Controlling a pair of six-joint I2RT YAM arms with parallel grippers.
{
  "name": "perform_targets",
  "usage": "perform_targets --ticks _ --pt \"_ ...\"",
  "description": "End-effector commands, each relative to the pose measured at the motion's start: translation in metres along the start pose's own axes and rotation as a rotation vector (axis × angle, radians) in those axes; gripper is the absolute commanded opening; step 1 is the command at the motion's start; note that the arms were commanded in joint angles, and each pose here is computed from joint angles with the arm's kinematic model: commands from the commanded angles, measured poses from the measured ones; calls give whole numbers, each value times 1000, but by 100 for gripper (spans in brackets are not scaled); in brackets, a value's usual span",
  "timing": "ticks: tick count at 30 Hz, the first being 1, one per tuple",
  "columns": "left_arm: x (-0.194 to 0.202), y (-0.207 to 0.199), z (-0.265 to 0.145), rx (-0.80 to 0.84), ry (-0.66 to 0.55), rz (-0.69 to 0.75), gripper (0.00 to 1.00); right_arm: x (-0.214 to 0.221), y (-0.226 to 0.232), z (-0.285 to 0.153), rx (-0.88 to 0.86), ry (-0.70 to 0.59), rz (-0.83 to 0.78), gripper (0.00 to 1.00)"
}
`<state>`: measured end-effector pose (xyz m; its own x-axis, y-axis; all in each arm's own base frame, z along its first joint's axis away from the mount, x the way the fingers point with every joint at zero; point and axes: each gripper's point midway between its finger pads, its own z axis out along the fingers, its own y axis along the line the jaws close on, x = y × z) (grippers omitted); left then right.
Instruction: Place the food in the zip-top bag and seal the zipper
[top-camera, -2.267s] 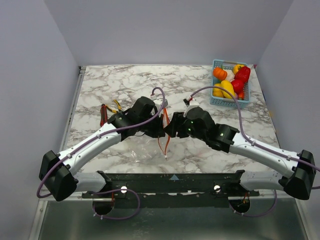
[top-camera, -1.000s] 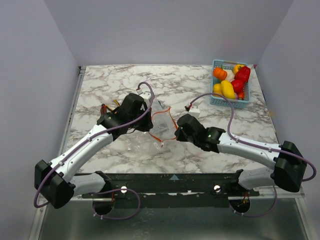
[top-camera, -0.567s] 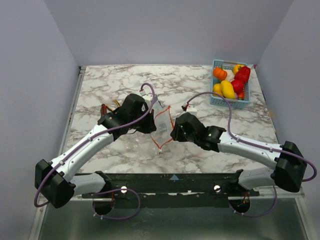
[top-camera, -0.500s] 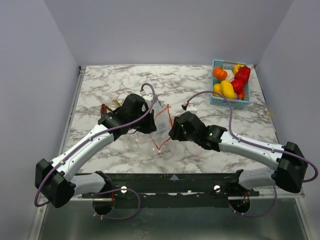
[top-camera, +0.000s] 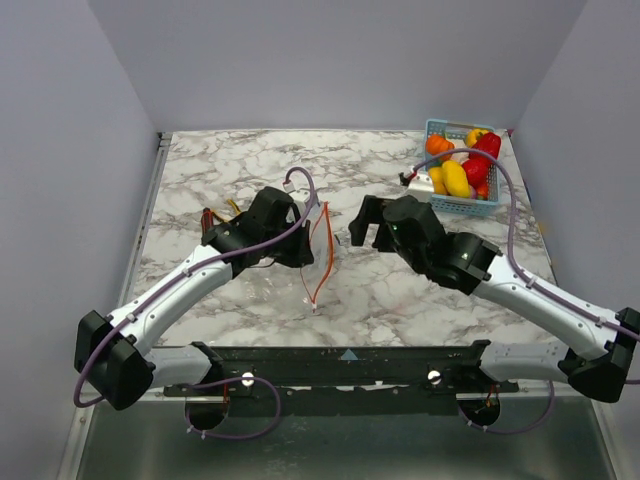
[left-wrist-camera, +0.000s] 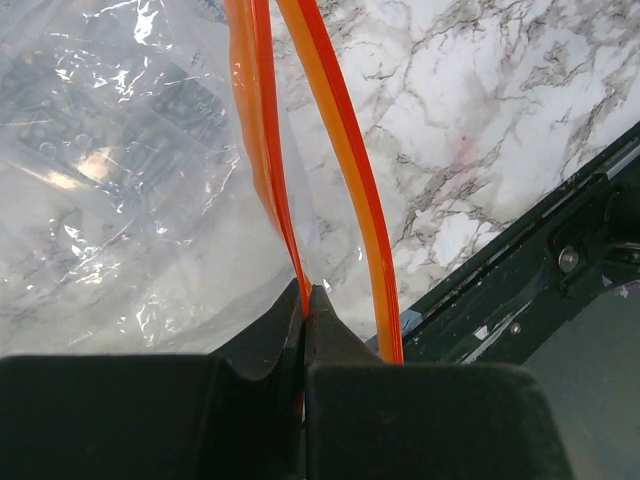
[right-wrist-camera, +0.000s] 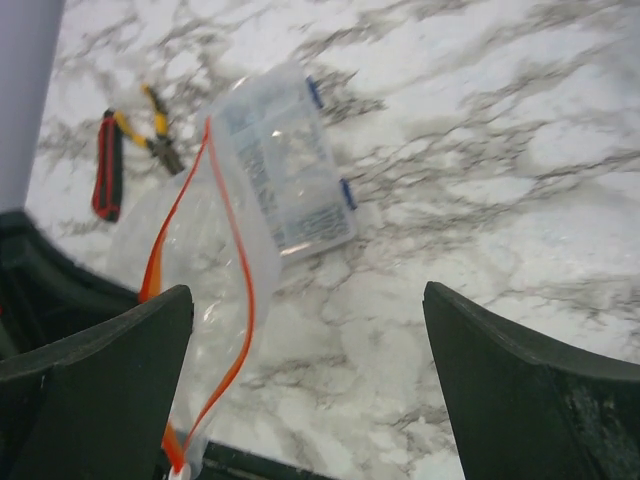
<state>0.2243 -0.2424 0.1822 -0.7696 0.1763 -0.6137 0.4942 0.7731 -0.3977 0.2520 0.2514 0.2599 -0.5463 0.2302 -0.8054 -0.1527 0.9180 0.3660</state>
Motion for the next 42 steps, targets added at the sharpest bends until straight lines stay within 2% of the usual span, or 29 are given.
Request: perform_targets --ticks 1,5,10,13,17,21,29,42 --pt "0 -3 0 18 10 1 0 -35 -68 6 283 -92 -17 100" --pt "1 -5 0 31 11 4 0 -53 -120 32 414 -84 7 100" --pt "15 -8 -5 44 82 -21 0 -69 -177 54 573 -91 -10 100" --pt "22 -4 -13 21 94 -10 0 -79 -203 68 581 -79 -18 100" --pt "20 2 -13 5 54 31 0 -95 -236 88 569 -112 -10 100" --pt "15 5 -11 -7 36 60 0 -103 -274 111 564 -91 28 100" --pt "21 8 -6 0 37 80 0 -106 -322 156 578 -61 -10 100" --pt "27 6 -6 22 42 81 0 -96 -351 198 599 -57 -79 98"
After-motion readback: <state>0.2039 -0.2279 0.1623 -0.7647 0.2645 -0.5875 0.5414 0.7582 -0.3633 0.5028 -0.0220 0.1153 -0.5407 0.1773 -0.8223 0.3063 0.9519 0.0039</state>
